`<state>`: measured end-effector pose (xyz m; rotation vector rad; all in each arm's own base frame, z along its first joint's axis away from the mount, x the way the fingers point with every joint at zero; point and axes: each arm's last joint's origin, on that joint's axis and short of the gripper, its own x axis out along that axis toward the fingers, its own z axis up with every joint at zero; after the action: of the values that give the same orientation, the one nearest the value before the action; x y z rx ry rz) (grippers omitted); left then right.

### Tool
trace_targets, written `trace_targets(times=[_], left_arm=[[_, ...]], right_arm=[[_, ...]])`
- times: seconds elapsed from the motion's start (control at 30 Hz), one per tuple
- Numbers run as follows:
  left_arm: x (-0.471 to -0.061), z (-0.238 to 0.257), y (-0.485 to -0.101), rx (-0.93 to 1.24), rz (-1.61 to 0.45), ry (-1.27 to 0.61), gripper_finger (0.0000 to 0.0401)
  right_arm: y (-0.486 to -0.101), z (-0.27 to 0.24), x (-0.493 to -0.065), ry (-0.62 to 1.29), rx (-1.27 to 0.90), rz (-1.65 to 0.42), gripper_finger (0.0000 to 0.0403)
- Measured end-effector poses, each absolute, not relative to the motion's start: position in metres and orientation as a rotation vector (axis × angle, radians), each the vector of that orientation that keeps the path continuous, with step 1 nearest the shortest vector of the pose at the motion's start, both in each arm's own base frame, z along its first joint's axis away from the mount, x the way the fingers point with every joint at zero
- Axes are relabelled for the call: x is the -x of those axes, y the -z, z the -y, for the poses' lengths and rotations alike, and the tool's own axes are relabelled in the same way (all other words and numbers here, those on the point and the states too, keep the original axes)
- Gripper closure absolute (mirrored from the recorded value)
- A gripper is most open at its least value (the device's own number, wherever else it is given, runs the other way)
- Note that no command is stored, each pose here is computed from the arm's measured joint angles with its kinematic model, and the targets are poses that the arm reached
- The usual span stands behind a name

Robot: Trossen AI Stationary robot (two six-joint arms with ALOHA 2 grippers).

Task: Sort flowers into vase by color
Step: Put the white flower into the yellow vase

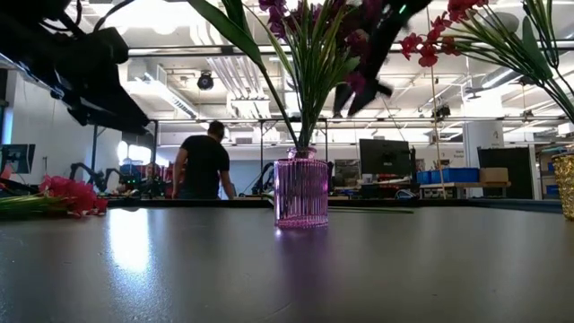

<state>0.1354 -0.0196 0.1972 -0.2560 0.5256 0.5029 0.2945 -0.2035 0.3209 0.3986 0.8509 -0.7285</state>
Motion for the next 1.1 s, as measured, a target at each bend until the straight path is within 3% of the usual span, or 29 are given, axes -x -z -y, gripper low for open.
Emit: trace_targets(times=[0.23,0.57,0.93,1.1], left_arm=[[-0.148,0.023,-0.195,0.23,-0.506,-0.458,0.0172],[-0.157,0.027,-0.178,0.231,-0.478,-0.388,0.0172],[-0.156,0.027,-0.175,0.233,-0.484,-0.392,0.0172],[-0.156,0.027,-0.175,0.231,-0.485,-0.393,0.0172]], right_arm=[[-0.254,0.239,-0.334,0.543,-0.464,-1.003,0.0179],[-0.166,0.244,-0.363,0.39,-0.533,-1.207,0.0191],[-0.145,0.225,-0.376,0.236,-0.446,-1.281,0.0249],[-0.144,0.218,-0.379,0.284,-0.354,-1.326,0.0285]])
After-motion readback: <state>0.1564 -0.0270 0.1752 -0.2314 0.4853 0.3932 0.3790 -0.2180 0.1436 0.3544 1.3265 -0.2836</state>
